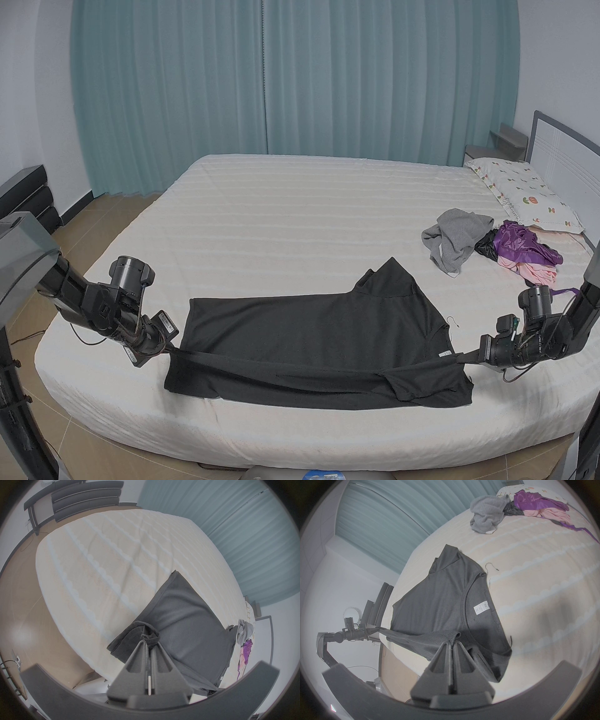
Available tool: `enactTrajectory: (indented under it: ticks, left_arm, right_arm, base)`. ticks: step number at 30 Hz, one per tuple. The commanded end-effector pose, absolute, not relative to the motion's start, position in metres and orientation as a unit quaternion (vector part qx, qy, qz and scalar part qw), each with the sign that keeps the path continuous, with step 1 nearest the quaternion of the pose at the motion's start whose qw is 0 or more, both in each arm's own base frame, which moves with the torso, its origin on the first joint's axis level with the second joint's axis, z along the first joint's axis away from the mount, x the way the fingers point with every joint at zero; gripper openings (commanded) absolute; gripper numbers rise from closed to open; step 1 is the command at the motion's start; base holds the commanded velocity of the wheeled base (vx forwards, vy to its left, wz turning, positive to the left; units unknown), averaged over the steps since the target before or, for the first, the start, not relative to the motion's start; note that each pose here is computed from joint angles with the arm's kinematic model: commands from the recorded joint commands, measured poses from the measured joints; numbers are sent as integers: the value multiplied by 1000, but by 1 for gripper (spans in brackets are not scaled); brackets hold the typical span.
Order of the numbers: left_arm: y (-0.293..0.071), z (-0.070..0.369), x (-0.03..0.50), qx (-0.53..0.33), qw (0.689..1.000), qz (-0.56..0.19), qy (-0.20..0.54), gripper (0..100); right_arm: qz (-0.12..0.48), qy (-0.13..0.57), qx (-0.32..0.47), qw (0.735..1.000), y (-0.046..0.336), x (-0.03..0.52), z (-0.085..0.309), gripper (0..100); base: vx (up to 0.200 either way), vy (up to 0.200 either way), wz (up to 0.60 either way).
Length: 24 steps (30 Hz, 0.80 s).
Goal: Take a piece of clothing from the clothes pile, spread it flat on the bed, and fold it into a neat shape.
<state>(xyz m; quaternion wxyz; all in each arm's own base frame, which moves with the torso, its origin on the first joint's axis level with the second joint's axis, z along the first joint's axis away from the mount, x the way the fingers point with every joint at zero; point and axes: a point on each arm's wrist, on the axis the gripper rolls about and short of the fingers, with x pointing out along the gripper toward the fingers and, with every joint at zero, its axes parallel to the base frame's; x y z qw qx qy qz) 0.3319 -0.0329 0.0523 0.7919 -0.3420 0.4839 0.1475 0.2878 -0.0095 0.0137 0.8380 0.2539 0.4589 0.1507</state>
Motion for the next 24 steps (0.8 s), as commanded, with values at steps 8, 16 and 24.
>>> enactTrajectory:
  ticks: [8, 16, 24]
  left_arm:
    - [-32, 61, 305, -322, 795, 139, 494, 0]
    - [-31, 78, 294, -323, 804, 131, 482, 0]
    - [-28, 92, 266, -288, 812, 115, 495, 0]
  right_arm:
    - [156, 413, 269, 856, -23, 251, 46, 0]
    - [164, 397, 271, 862, -23, 231, 59, 0]
    - [169, 392, 268, 864, -20, 212, 65, 0]
  base:
    - [0, 0, 0]
    - [0, 0, 0]
    - [0, 0, 0]
